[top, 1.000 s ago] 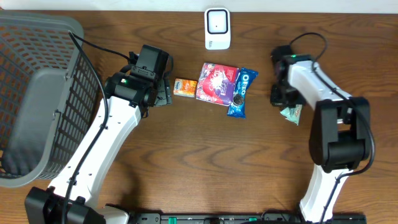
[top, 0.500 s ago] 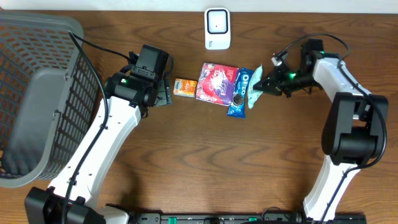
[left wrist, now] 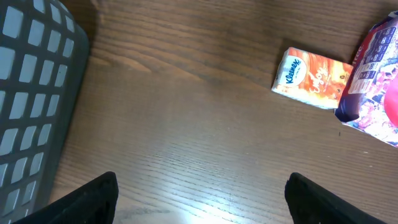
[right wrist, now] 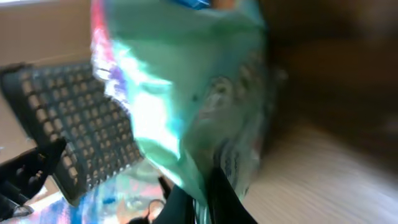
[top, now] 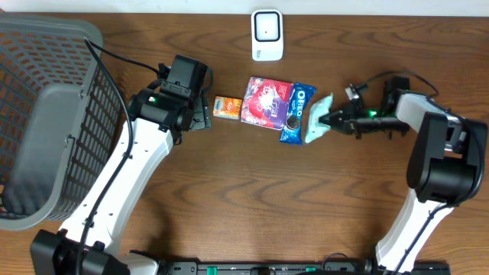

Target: Scan the item barcode

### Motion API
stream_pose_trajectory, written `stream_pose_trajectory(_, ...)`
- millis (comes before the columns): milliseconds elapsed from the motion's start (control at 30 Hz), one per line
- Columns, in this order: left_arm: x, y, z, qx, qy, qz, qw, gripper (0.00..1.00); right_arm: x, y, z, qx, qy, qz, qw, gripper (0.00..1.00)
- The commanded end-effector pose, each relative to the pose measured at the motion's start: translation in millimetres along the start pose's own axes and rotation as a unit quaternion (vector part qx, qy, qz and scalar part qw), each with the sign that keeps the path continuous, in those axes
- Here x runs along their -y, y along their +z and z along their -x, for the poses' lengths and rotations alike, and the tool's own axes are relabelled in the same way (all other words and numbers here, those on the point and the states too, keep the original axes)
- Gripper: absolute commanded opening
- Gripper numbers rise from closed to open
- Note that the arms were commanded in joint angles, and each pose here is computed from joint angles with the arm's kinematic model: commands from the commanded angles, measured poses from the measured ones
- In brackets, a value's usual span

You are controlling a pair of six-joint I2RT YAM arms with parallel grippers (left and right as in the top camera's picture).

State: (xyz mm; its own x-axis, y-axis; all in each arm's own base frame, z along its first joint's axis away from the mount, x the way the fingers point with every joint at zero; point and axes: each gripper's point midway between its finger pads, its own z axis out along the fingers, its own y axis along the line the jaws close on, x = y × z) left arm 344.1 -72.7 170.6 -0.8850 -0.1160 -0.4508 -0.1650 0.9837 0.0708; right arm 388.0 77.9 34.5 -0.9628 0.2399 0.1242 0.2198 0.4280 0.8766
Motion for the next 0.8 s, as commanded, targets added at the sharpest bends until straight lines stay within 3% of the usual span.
stream_pose_trajectory(0, -3, 0, 3, 0.004, -0.005, 0.01, 1.0, 0.86, 40, -30, 10, 0.03, 0.054, -0.092, 0.994, 0.11)
stream_pose_trajectory(67, -3, 0, 3, 0.004, -0.005, 0.01, 1.0, 0.86, 45, -47, 14, 0.041, 0.063, -0.113, 0.991, 0.28)
stream_pose_trajectory(100, -3, 0, 3, 0.004, -0.005, 0.01, 1.0, 0.86, 47, -53, 15, 0.042, 0.067, -0.125, 0.989, 0.31)
stream_pose_trajectory(367, -3, 0, 3, 0.004, -0.005, 0.01, 1.0, 0.86, 43, -97, 21, 0.035, 0.082, -0.264, 0.96, 0.35)
stream_pose_trajectory(467, -3, 0, 3, 0.004, -0.005, 0.01, 1.0, 0.86, 24, -96, 25, 0.029, 0.066, -0.264, 0.962, 0.31)
stream_pose_trajectory(667, -3, 0, 3, 0.004, -0.005, 0.01, 1.0, 0.86, 12, -79, 21, 0.002, 0.023, -0.301, 0.953, 0.08)
stream_pose_trajectory(767, -3, 0, 3, 0.004, -0.005, 0.01, 1.0, 0.86, 19, -71, 15, -0.011, 0.015, -0.347, 0.938, 0.01)
